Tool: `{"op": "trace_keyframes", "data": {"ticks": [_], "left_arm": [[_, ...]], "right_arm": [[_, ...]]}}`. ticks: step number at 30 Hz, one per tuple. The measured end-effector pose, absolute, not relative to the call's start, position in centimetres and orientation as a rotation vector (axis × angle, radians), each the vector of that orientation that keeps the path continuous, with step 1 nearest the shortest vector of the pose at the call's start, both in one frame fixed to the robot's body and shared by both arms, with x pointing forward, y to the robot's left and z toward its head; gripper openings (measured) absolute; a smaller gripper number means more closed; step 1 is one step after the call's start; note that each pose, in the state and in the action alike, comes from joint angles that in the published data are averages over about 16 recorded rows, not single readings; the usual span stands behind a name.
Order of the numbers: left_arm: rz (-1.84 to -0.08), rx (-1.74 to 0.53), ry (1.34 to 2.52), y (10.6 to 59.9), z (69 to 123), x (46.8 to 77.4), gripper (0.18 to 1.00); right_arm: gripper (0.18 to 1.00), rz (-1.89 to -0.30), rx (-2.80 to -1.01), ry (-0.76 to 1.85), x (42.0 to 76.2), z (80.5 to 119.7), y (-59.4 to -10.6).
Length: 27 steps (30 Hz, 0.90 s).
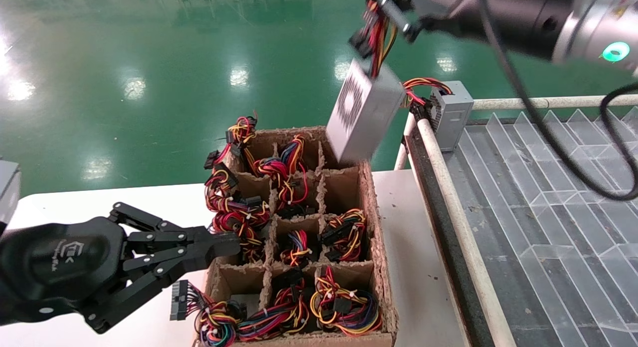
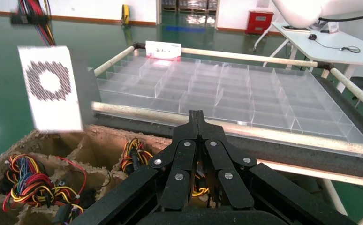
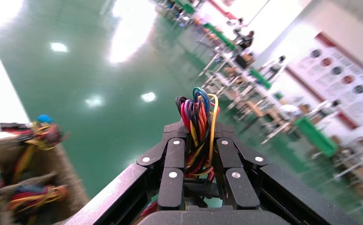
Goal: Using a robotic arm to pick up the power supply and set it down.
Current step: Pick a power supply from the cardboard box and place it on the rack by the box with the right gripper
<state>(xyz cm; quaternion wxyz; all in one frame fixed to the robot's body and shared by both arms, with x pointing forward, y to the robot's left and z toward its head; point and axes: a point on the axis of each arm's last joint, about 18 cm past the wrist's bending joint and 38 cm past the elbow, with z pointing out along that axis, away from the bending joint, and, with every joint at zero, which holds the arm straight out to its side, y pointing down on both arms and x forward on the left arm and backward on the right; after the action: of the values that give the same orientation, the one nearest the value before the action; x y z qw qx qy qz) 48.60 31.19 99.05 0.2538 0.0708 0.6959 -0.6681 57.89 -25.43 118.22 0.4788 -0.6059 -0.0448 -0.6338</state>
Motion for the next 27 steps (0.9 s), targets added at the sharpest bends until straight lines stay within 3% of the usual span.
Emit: {"op": "trace_keyframes", "data": {"ticks": [12,27], "left_arm": [[-1.815,0.192,1.891,31.2,99.0,48.6,0.191],[-1.815,0.192,1.891,31.2,99.0,48.6,0.191]], "right_arm": [[0.240,-1.654,-1.427,-0.024,56.9,120.5,-29.5],[0.240,-1.718,-1.449,0.234,58.0,117.2,-37.0]]}}
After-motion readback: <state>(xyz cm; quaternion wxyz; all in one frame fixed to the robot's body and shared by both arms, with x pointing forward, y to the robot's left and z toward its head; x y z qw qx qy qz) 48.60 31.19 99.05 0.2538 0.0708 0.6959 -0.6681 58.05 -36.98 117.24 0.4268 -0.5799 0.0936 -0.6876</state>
